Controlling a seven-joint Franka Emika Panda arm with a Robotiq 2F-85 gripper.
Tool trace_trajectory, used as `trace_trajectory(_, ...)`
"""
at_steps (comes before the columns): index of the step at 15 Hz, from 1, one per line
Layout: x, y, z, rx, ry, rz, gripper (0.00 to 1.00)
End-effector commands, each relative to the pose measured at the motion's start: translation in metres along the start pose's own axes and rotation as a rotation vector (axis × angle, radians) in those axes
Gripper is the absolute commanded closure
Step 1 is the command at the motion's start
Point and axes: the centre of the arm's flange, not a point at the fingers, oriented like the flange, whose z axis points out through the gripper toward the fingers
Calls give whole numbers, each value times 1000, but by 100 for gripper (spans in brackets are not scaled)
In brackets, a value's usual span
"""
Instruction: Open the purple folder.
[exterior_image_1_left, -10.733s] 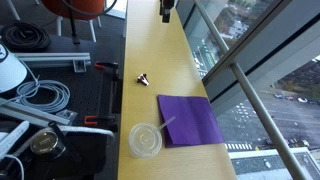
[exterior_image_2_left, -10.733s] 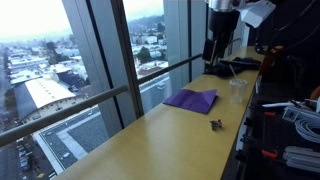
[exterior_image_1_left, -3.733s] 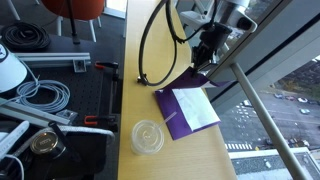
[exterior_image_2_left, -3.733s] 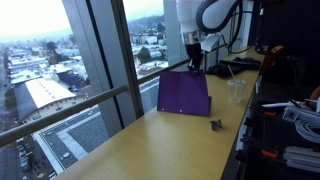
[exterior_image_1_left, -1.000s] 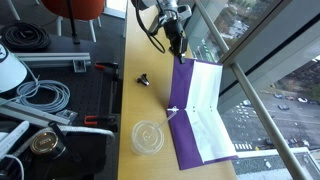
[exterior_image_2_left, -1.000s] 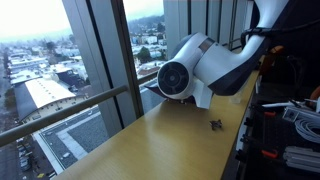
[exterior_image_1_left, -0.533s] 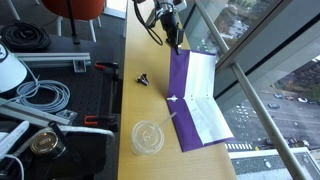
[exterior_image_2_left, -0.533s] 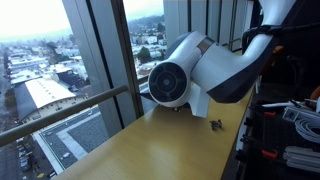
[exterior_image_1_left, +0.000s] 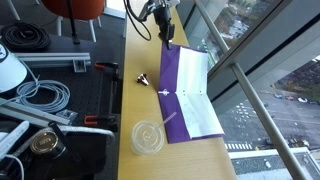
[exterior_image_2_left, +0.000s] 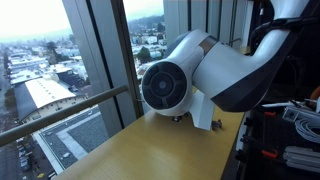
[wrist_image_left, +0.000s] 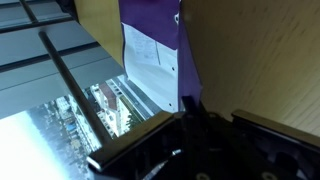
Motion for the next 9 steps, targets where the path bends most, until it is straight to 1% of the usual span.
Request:
trace_trajectory(1, -1, -5, -14, 20, -11, 20, 100)
trace_trajectory(4, -1, -8, -17, 26, -11, 23, 100)
trace_trajectory(5, -1, -7, -17, 31, -12, 29, 73)
trace_trajectory(6, -1, -5, -18, 39, -11, 35, 72)
trace_trajectory(7, -1, -3, -19, 47, -10, 41, 66)
trace_trajectory(8, -1, 0, -21, 63, -7, 47, 58)
trace_trajectory(9, 0, 5, -25, 93, -3, 63, 51)
